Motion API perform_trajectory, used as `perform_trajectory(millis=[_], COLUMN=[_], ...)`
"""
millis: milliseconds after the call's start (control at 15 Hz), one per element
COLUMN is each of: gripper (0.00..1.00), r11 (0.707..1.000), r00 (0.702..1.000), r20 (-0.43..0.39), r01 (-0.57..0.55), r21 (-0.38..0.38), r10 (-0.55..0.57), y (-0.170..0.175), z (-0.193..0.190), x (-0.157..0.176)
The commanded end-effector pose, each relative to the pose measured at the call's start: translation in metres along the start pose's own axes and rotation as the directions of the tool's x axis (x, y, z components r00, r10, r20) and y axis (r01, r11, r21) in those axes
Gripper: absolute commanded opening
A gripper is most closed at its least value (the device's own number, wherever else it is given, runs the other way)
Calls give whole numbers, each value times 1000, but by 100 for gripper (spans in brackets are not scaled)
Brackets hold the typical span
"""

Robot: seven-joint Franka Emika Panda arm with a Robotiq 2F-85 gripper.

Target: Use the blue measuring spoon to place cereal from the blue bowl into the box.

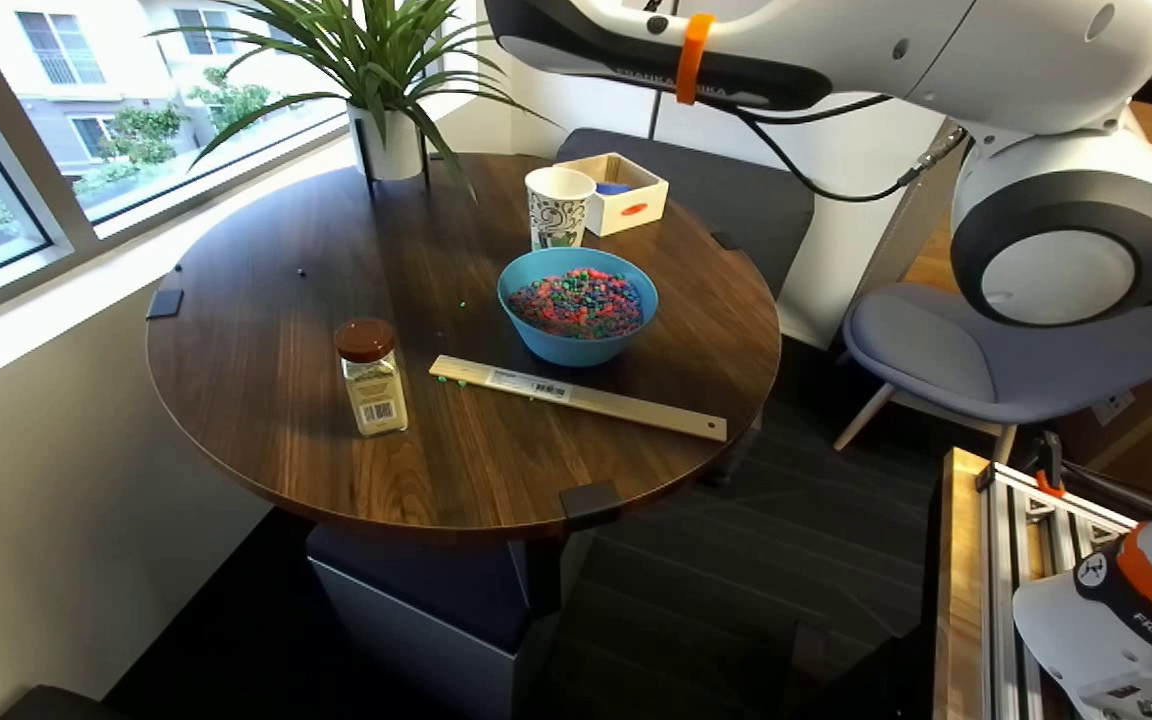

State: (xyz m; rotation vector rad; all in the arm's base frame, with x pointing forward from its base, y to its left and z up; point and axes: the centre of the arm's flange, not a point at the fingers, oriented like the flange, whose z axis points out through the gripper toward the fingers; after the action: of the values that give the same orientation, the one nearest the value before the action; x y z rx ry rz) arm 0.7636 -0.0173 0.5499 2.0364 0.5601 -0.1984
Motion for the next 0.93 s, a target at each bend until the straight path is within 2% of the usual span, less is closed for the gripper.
perform_trajectory(millis=[0, 133, 200, 600, 667, 867], gripper=[4, 4, 8, 8, 4, 4], r11=[997, 996, 998, 998, 998, 995], r00=[999, 997, 999, 997, 997, 997], r20=[24, 73, 47, 67, 68, 37], r01=[31, 17, 19, 22, 22, 58], r21=[64, 82, 54, 65, 65, 77], r10=[-33, -23, -22, -27, -27, -61], y=[-24, -31, -15, -21, -21, -22], z=[-10, -16, -10, -16, -15, -14], x=[-14, -15, -1, -2, -2, 3])
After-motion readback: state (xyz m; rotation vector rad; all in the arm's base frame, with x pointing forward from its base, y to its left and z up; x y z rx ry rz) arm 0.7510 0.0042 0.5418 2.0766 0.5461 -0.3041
